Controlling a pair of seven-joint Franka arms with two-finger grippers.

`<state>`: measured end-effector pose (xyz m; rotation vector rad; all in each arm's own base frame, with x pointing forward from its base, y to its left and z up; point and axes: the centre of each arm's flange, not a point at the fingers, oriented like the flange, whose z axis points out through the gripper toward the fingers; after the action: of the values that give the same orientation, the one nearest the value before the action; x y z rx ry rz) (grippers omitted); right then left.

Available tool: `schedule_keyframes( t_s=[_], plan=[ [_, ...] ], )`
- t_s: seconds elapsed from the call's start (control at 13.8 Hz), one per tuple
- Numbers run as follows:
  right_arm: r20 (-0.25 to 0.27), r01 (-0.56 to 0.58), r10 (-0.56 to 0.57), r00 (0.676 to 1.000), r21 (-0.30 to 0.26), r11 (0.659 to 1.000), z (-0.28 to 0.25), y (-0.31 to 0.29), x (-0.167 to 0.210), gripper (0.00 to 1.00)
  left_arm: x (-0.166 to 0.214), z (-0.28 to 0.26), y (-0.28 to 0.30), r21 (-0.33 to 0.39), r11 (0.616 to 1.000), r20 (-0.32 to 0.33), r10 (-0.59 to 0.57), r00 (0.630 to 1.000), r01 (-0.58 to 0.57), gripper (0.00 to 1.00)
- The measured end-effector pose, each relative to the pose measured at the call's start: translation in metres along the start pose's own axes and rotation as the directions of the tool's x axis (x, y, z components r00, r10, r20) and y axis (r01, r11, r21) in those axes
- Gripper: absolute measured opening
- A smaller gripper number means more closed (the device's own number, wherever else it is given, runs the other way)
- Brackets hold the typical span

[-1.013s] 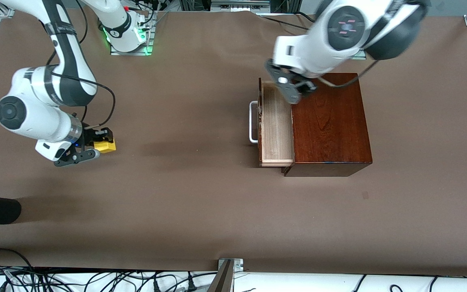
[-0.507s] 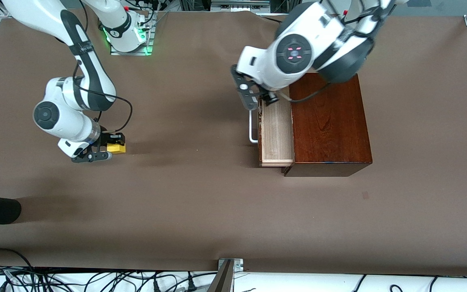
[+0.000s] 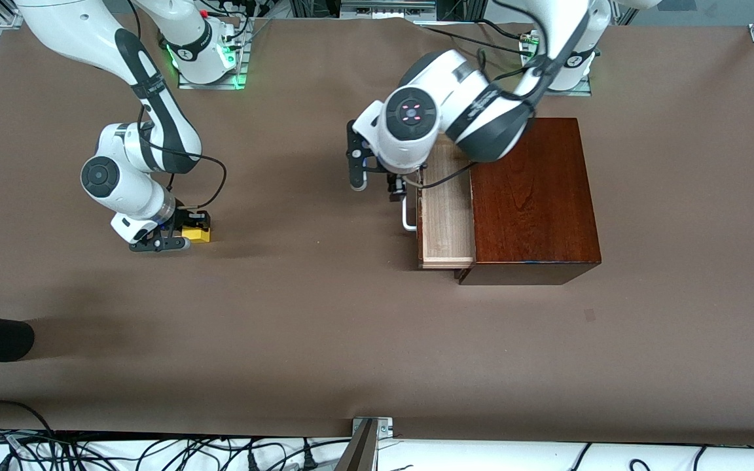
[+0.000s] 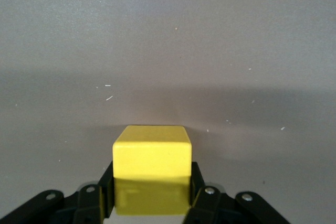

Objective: Open drawer, take yellow block, close drawer
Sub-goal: 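Push the drawer shut with the left gripper while the right gripper withdraws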

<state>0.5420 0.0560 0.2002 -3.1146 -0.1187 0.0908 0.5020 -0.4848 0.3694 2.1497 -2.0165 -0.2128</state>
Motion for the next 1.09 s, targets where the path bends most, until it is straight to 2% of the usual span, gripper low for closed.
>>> schedule_keyframes(
  t_s=[0.14,0.29,0.43,0.58,0.65,0.87,1.09],
  plan=[
    [-0.008,0.002,-0.002,1.000,0.000,1.000,-0.002,-0.001,0.001,0.59,0.014,0.031,-0.001,0.032,0.999,0.022,0.032,0.999,-0.032,1.00],
    [-0.041,0.009,-0.008,0.999,0.002,1.000,-0.019,-0.002,0.007,0.78,0.017,0.057,-0.004,0.036,0.998,0.056,0.048,0.997,-0.050,1.00],
    [-0.105,0.021,-0.020,0.994,0.004,1.000,-0.053,-0.003,0.014,0.99,0.015,0.072,-0.008,0.039,0.997,0.091,0.063,0.994,-0.067,1.00],
    [-0.157,0.042,-0.040,0.987,0.009,0.999,-0.103,-0.005,0.018,1.00,0.011,0.083,-0.007,0.029,0.997,0.114,0.069,0.991,-0.073,1.00],
    [-0.157,0.051,-0.048,0.987,0.015,0.999,-0.133,-0.007,0.018,1.00,0.008,0.088,-0.007,0.027,0.997,0.132,0.073,0.989,-0.077,1.00],
    [-0.123,0.068,-0.064,0.990,0.034,0.997,-0.233,-0.012,0.010,1.00,-0.001,0.095,-0.007,0.010,0.997,0.190,0.077,0.979,-0.080,1.00],
    [-0.089,0.072,-0.068,0.994,0.045,0.996,-0.313,-0.009,0.001,1.00,-0.003,0.095,-0.006,0.002,0.994,0.215,0.103,0.971,-0.106,1.00]
  ],
)
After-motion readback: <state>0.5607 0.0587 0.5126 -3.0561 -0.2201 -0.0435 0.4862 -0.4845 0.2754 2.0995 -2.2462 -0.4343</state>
